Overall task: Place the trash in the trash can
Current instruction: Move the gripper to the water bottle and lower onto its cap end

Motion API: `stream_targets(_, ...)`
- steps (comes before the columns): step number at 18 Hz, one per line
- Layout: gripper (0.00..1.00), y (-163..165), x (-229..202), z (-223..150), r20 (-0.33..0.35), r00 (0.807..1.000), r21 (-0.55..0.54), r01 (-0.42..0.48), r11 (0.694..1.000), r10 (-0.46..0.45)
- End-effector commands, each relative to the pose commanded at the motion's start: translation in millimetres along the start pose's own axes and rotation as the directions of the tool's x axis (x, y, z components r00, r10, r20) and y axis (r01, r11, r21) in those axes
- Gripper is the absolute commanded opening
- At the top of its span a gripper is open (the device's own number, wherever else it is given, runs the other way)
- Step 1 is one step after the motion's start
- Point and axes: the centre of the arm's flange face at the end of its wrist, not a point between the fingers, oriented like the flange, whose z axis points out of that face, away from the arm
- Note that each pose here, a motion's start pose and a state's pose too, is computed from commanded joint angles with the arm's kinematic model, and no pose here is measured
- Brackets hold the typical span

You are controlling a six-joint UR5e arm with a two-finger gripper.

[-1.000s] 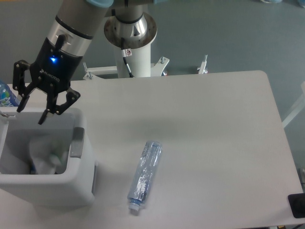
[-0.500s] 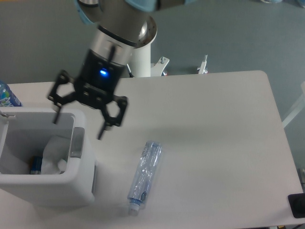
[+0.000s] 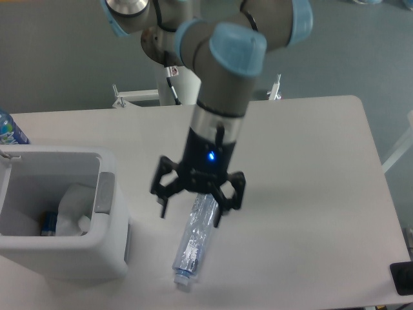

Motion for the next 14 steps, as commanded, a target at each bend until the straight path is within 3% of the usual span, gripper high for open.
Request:
stream_targets(7,1.00,15,-21,84,-0.037,0.999,-0.060,0.028,0.998,-0.030)
stream_targets(14,1.00,21,4,142,-0.069,0.998,-0.129,-0.006,0.992,-0.003)
